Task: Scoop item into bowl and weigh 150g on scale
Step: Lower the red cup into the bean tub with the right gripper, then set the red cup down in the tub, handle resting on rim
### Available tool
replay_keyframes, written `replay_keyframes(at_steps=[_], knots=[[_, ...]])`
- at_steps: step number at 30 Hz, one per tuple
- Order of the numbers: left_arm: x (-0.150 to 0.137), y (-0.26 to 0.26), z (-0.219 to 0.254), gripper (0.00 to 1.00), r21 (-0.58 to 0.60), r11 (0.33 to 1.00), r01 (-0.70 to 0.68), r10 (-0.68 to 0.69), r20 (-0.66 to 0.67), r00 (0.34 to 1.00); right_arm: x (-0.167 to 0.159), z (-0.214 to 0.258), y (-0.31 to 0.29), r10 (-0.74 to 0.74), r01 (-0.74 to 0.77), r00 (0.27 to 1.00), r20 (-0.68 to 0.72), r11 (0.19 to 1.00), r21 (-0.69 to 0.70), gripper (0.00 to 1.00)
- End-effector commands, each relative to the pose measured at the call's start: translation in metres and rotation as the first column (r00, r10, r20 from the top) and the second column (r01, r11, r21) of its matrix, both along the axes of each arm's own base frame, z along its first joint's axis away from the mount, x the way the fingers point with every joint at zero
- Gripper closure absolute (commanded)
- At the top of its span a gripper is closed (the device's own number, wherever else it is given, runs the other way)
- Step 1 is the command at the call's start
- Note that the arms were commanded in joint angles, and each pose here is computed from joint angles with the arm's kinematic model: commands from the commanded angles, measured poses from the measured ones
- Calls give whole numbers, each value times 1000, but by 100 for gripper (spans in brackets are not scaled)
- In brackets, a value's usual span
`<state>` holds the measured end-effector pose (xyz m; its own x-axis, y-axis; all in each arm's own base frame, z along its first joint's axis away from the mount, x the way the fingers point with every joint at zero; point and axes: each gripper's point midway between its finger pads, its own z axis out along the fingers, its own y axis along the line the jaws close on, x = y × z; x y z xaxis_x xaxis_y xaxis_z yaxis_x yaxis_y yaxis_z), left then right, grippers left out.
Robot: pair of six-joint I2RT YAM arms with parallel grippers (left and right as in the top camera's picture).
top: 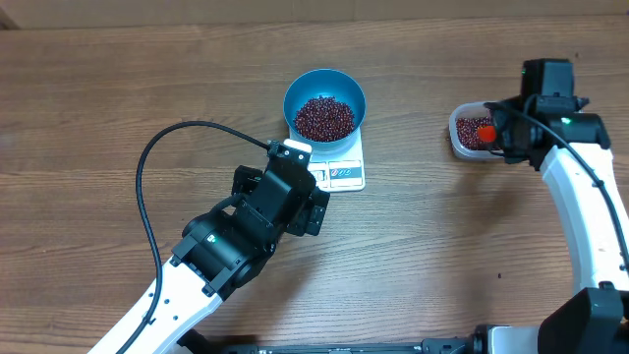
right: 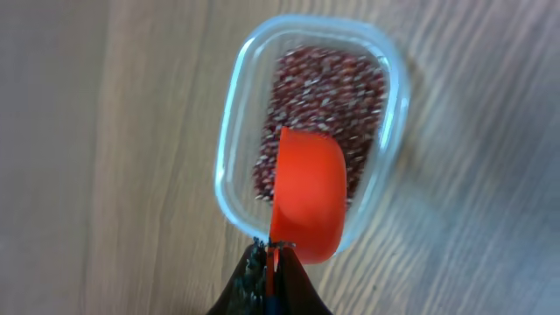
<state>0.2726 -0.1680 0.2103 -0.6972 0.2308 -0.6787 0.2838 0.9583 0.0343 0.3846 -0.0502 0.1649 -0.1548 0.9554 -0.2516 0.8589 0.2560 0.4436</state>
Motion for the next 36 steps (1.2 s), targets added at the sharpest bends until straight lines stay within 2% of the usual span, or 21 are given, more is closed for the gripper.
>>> replay_keyframes(at_steps=[1, 11, 29, 36], knots=[[2, 3, -2, 1, 12, 1000, -6, 6, -2, 1000, -5, 4, -6, -29, 29, 1000, 10, 999, 25, 96], [2, 3, -2, 1, 12, 1000, -6, 6, -2, 1000, -1, 3, -8, -33, 32, 999, 19, 999, 27, 96], [2, 3, -2, 1, 12, 1000, -6, 6, -2, 1000, 4, -27, -8, -32, 31, 999, 27, 999, 26, 96], [2, 3, -2, 1, 12, 1000, -6, 6, -2, 1000, 9, -36, -9, -32, 30, 998, 57, 999, 23, 92]])
